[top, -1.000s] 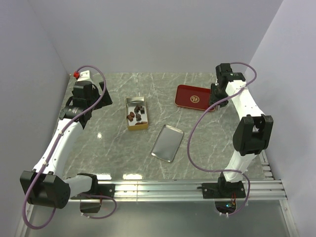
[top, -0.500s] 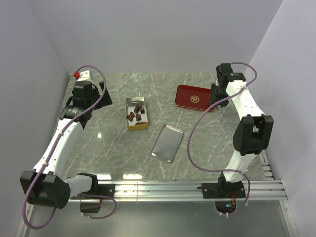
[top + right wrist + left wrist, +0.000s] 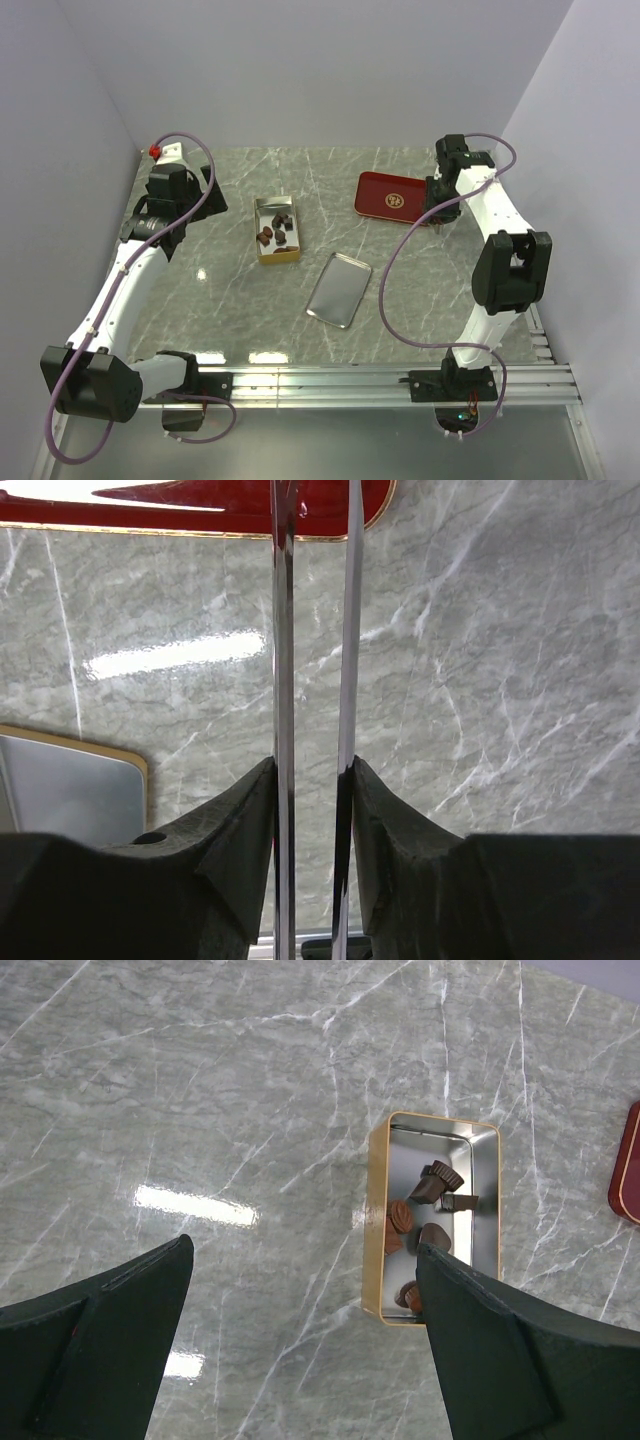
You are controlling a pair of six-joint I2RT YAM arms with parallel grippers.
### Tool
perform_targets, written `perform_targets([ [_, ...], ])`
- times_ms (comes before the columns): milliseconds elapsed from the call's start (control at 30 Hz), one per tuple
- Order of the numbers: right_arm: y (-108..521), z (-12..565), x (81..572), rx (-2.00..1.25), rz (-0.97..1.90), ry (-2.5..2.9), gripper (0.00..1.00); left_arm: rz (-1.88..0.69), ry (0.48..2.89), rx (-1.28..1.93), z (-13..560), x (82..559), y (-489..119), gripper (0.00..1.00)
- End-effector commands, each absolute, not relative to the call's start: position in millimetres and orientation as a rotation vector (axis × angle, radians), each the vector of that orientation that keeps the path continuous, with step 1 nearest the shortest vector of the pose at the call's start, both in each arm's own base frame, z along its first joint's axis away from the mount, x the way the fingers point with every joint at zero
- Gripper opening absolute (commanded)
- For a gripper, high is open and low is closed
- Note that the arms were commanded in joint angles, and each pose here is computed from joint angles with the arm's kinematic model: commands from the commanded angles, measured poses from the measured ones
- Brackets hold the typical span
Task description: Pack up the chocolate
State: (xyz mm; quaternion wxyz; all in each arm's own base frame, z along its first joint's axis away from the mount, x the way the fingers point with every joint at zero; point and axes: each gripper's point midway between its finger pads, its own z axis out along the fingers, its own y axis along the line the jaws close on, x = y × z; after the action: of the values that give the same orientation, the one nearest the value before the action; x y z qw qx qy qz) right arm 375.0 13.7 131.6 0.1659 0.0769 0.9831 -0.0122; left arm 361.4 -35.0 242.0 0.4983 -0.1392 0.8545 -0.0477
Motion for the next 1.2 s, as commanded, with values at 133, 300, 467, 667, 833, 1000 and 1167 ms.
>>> perform_targets([
  [133,13,140,381,0.216,-0.023,2.777,0.33,-0.123,2.011,-0.336,258,364,-35,0.99],
  [300,15,173,390,0.207,-0.001,2.709,0.30,-0.128,2.012,-0.335,258,365,-36,0.99],
  [467,22,201,395,0.180,0.034,2.666,0.30,-0.141,2.014,-0.331,258,366,-38,0.99],
  [667,46,214,398,0.116,0.088,2.647,0.30,-0.146,2.018,-0.331,257,366,-39,1.00],
  [833,100,211,397,-0.029,0.154,2.660,0.30,-0.146,2.015,-0.330,259,367,-39,0.99],
  [1000,190,233,398,-0.203,0.344,2.604,0.31,-0.140,2.015,-0.327,259,367,-39,0.99],
  [1167,266,253,380,-0.363,0.557,2.570,0.31,-0.140,2.011,-0.332,259,366,-38,0.99],
])
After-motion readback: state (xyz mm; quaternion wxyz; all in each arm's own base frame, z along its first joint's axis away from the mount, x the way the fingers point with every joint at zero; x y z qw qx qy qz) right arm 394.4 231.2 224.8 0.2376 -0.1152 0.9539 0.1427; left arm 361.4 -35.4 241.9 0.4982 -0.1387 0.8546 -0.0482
